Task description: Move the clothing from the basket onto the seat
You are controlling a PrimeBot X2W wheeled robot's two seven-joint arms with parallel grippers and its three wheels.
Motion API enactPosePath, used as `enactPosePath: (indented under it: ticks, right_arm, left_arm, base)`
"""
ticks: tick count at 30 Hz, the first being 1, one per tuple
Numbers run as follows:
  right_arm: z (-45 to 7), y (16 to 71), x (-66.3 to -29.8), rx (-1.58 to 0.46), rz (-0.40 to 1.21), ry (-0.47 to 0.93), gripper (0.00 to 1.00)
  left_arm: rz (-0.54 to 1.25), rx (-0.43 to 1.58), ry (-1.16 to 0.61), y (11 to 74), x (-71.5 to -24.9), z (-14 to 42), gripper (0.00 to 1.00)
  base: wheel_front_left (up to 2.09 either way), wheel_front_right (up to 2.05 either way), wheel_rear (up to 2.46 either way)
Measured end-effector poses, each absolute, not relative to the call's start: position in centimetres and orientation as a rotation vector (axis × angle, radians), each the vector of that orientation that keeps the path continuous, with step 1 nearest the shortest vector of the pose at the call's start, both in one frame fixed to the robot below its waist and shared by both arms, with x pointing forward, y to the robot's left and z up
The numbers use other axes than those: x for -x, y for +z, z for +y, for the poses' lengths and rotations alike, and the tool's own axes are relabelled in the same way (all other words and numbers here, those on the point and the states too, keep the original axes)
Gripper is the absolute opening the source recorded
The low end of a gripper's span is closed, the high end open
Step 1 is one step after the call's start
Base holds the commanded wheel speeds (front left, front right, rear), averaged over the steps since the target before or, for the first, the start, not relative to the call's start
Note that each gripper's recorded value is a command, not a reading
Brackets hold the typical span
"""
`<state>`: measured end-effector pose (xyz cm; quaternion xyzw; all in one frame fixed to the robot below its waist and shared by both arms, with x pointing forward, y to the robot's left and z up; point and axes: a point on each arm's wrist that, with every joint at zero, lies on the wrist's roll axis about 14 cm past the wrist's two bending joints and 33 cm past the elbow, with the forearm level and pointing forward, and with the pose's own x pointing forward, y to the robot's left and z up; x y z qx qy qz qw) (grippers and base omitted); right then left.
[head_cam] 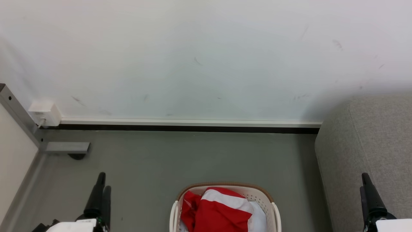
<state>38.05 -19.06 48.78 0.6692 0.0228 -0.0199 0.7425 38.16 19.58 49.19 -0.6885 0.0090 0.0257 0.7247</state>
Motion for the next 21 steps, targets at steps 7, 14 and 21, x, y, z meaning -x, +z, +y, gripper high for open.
enactPosePath:
  ticks: [7, 14, 21]
  right_arm:
    - [-18.9, 49.1, -38.1, -1.308, 0.047, -0.031, 1.0]
    - [-18.4, 49.5, -38.1, -1.122, 0.045, -0.005, 1.0]
    - [-17.7, 50.1, -38.1, -0.922, 0.039, 0.034, 1.0]
  left_arm:
    - [0.031, 1.41, 0.063, 49.1, -38.1, 19.3, 1.0]
    - [0.031, 1.265, 0.059, 49.5, -38.1, 18.9, 1.0]
    - [0.044, 1.084, 0.054, 49.6, -38.1, 18.4, 1.0]
  base:
    - [0.0, 0.0, 0.0]
    - [0.0, 0.0, 0.0]
    - [0.0, 0.0, 0.0]
